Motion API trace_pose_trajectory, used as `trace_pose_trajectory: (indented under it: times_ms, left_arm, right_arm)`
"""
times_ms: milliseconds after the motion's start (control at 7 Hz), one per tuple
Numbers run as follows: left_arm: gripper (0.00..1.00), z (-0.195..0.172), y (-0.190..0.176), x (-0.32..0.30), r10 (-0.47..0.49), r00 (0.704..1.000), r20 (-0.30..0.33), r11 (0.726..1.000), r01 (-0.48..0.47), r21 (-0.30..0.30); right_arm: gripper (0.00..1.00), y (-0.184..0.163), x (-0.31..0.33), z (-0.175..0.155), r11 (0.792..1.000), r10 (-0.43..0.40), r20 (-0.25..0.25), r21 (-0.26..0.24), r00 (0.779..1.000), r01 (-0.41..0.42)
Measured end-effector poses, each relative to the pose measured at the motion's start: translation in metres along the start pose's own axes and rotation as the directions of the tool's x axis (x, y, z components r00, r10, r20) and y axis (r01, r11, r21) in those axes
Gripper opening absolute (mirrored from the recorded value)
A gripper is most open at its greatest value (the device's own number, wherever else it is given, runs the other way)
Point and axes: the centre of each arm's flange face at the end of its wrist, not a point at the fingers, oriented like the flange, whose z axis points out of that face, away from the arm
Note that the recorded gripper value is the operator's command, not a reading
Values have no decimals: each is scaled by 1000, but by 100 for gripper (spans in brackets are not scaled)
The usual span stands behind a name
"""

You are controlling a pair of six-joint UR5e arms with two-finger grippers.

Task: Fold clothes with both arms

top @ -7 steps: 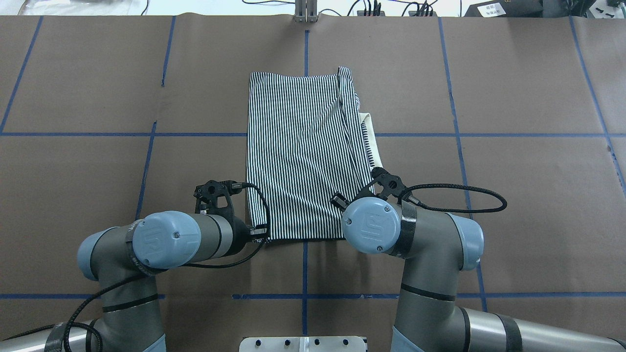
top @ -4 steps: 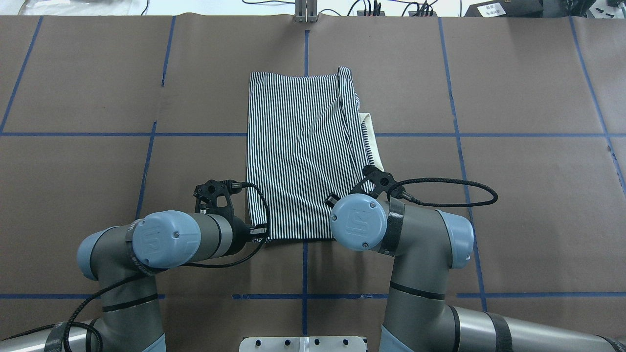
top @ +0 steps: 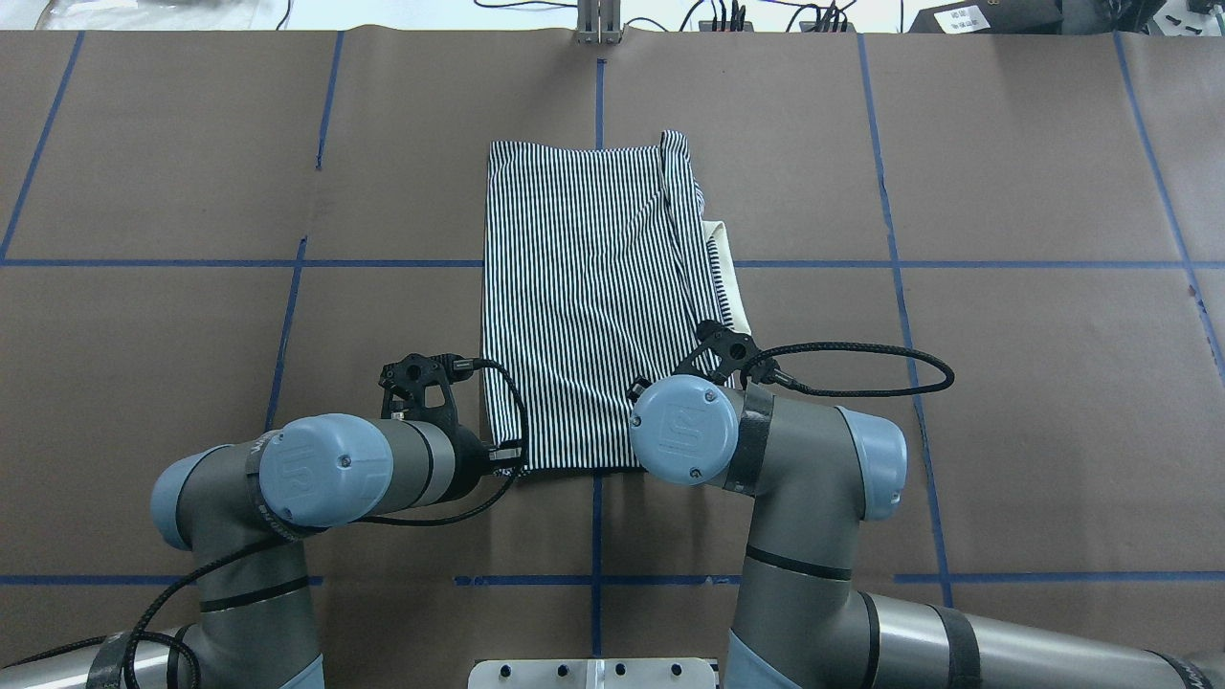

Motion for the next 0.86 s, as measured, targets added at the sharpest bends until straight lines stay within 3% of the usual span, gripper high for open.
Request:
trace_pose_trajectory:
  times_ms: [857]
  left_arm:
    - [0, 0, 0, 0, 2, 1000, -1, 1000, -2, -1]
  right_arm:
    - [70, 3, -6, 22, 1000, -14, -44, 19, 999, 15]
